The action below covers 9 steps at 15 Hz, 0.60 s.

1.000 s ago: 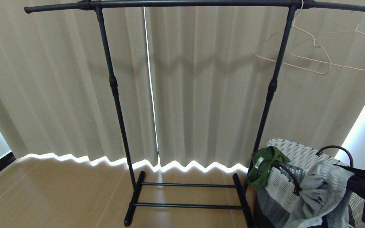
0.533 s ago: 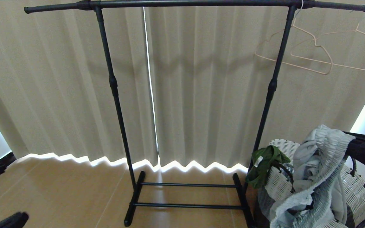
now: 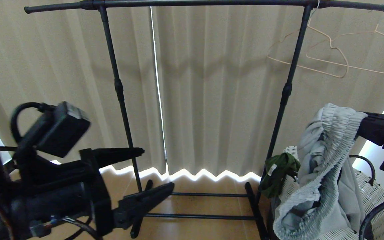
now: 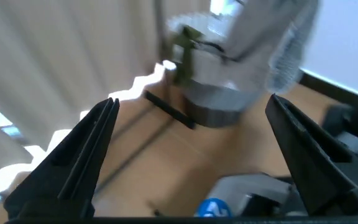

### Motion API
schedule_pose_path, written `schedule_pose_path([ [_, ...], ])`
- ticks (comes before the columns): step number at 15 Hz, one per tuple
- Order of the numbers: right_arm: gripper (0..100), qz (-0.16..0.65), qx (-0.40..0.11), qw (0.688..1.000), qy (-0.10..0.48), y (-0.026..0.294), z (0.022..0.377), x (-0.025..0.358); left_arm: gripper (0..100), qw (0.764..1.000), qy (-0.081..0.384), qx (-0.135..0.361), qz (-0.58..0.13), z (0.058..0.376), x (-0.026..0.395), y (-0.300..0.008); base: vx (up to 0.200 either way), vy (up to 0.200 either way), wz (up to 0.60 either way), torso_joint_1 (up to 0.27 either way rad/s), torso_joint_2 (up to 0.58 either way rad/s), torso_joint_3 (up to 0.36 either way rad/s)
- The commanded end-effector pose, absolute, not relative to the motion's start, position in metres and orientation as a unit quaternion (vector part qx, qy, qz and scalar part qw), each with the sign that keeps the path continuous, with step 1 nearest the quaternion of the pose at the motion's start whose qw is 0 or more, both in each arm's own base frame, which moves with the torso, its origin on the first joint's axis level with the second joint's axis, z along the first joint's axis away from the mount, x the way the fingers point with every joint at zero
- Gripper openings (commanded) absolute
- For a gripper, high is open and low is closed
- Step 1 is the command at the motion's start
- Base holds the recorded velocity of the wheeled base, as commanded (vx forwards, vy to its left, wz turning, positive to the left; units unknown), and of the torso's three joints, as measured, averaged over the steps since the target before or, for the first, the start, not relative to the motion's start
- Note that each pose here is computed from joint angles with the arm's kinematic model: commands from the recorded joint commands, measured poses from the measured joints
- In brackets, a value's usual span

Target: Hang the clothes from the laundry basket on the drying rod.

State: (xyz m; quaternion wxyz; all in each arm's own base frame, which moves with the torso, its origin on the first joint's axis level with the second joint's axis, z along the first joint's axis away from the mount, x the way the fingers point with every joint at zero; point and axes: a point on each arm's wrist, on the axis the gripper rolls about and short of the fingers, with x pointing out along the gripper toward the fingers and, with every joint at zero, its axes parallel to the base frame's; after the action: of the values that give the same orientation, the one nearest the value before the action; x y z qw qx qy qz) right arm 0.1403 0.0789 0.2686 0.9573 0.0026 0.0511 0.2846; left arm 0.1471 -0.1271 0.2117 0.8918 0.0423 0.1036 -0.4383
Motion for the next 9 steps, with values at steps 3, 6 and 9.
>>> schedule_pose_path([
  [3,0,0.316,0.007,0.948,0.031,0.092,0.284,0.142,100,0.840,0.171,0.057,-0.511,0.163,0.159,-0.225,0.000,0.000,0.00,0.000,0.00,0.000],
  [6,0,0.329,0.009,0.944,0.023,0.095,0.288,0.139,100,0.834,0.184,0.034,-0.519,0.157,0.161,-0.267,0.000,0.000,0.00,0.000,0.00,0.000],
  [9,0,0.337,0.016,0.941,0.020,0.096,0.289,0.136,100,0.830,0.190,0.029,-0.524,0.148,0.168,-0.300,0.000,0.000,0.00,0.000,0.00,0.000],
])
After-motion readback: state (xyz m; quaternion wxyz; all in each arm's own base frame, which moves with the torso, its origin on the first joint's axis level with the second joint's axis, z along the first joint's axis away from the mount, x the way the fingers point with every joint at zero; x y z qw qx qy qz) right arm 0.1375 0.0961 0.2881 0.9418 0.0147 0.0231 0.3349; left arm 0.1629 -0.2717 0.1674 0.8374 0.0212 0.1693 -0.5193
